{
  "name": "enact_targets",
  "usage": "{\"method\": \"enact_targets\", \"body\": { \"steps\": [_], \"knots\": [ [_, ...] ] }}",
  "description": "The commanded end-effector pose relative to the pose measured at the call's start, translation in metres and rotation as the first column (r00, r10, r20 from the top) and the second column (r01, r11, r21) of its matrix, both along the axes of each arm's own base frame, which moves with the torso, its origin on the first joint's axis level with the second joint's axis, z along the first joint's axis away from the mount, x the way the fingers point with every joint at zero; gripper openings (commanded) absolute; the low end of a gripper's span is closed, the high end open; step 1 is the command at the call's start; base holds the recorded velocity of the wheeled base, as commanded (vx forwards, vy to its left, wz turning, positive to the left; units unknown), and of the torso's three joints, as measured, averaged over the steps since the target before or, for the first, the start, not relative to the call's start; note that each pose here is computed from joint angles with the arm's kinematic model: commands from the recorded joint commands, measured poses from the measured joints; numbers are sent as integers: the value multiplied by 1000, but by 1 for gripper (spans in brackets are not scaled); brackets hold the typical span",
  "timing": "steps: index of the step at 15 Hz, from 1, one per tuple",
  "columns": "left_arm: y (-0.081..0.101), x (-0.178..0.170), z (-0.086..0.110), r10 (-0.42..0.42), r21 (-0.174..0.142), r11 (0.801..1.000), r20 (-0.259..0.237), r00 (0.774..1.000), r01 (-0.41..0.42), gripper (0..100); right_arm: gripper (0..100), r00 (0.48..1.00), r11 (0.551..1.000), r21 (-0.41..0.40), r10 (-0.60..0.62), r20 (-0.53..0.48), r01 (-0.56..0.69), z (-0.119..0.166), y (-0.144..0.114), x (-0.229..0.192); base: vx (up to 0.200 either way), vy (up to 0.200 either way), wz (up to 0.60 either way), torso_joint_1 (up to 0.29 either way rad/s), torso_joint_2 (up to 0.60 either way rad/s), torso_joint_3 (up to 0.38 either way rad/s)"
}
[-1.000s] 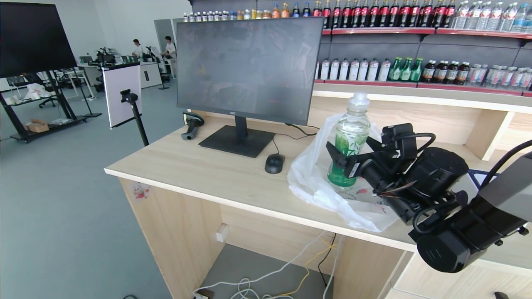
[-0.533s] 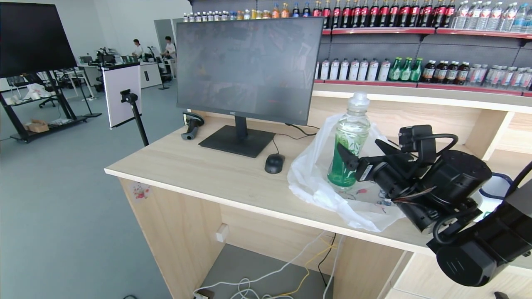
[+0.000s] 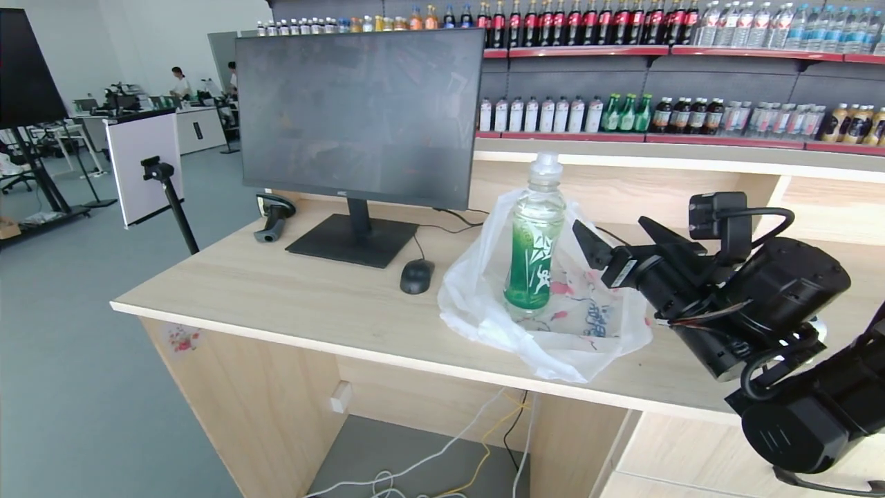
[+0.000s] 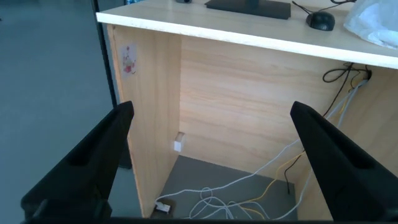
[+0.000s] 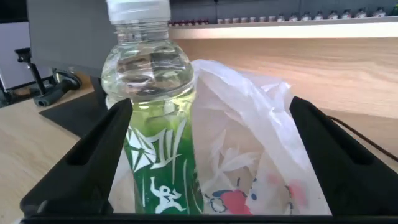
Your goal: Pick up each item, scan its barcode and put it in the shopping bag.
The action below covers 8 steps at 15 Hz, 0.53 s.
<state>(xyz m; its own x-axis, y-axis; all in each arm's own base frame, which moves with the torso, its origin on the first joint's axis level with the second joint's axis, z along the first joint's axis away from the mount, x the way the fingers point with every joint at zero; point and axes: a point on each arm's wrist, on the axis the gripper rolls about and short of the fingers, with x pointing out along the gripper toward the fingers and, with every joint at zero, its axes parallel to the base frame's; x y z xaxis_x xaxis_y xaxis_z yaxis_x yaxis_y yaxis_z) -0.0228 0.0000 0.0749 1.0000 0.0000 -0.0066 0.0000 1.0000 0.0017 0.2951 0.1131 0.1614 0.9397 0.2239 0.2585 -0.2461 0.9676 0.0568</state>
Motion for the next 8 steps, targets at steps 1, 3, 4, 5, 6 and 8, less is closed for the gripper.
{"method": "enact_targets", "body": {
  "steps": [1,3,4,5,6,8],
  "knots": [
    [0,0,0,0,0,1000,0,1000,0,100,100,1000,1000,3,0,10,0,3,-1,-2,0,0,-600,2,-2,2],
    [0,0,0,0,-2,1000,2,1000,0,100,100,1000,1000,3,-11,13,11,4,-4,-2,0,0,-300,-1,1,1],
    [0,0,0,2,-5,1000,-1,1000,-2,100,100,1000,1000,0,-25,12,25,4,-9,-2,0,0,0,0,0,0],
    [0,0,0,2,-5,1000,2,1000,-2,100,100,999,999,-5,-39,12,39,4,-12,-1,0,0,0,0,0,0],
    [0,0,0,2,-5,1000,2,1000,-2,100,100,999,999,-7,-42,11,42,4,-13,0,0,0,0,0,0,0],
    [0,0,0,2,-5,1000,2,1000,-2,100,100,999,999,-7,-44,11,44,4,-14,-1,0,-200,0,0,2,5]
  ]
}}
